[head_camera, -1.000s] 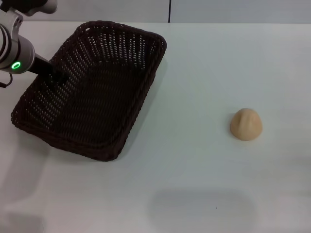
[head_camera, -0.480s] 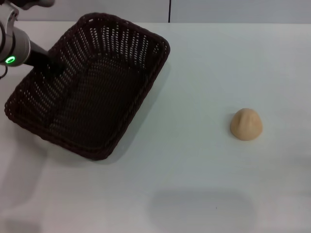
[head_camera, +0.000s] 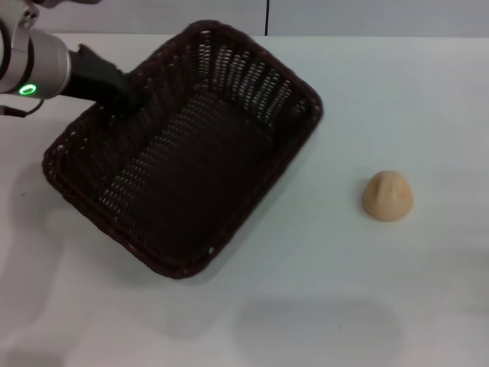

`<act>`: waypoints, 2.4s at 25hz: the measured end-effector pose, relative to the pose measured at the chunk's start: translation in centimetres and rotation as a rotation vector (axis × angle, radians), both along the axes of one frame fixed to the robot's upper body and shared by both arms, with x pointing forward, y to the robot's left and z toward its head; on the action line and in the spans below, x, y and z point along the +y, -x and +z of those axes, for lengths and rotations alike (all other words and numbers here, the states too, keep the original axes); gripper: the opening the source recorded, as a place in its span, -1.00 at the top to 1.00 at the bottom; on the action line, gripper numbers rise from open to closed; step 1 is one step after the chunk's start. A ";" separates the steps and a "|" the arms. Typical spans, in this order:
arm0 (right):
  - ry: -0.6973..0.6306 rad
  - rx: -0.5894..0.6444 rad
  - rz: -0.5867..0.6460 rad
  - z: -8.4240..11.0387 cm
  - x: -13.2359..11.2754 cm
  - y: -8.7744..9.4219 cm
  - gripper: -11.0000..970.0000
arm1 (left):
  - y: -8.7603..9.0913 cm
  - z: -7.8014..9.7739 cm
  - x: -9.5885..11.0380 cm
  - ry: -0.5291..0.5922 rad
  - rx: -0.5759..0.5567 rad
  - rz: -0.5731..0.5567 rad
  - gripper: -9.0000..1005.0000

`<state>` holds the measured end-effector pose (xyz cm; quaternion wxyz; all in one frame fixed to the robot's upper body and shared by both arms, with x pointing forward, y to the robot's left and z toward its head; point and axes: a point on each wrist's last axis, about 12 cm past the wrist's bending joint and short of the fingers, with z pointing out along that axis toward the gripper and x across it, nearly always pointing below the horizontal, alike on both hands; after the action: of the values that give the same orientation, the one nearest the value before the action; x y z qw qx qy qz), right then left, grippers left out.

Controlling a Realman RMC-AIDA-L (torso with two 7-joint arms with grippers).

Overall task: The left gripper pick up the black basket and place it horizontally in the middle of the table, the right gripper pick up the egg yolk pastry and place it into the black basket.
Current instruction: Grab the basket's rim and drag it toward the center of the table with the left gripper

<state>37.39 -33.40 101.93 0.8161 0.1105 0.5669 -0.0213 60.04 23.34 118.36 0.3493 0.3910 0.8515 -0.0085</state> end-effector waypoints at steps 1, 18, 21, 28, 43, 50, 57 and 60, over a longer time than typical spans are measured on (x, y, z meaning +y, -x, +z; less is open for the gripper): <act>0.000 0.000 0.000 0.0 0.0 0.0 -0.71 | 0.1 0.3 -0.1 0.031 -0.003 -0.030 0.37; 0.004 -0.029 0.010 0.3 0.2 0.5 -0.71 | -0.1 3.8 -0.6 0.195 -0.018 -0.248 0.60; 0.004 -0.030 0.010 0.3 0.2 0.5 -0.71 | 0.8 4.0 -1.3 0.209 0.020 -0.343 0.60; 0.004 -0.033 0.024 0.3 0.4 0.4 -0.71 | 1.4 4.8 -1.9 0.219 0.041 -0.453 0.59; 0.011 -0.028 0.022 0.3 0.4 0.5 -0.71 | 0.6 3.5 -2.8 0.262 0.190 -0.649 0.59; 0.012 -0.026 0.024 0.3 0.4 0.4 -0.71 | 0.1 2.5 -3.5 0.218 0.263 -0.695 0.58; 0.011 -0.025 0.028 0.3 0.5 0.3 -0.71 | -0.5 0.7 -5.2 0.106 0.252 -0.700 0.58; 0.011 -0.023 0.035 0.2 0.6 0.3 -0.71 | -0.8 0.4 -5.8 0.088 0.244 -0.710 0.58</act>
<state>37.08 -32.84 102.17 0.8233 0.0960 0.5593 -0.0089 60.81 17.54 118.81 0.2373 0.6425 0.6971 -0.2120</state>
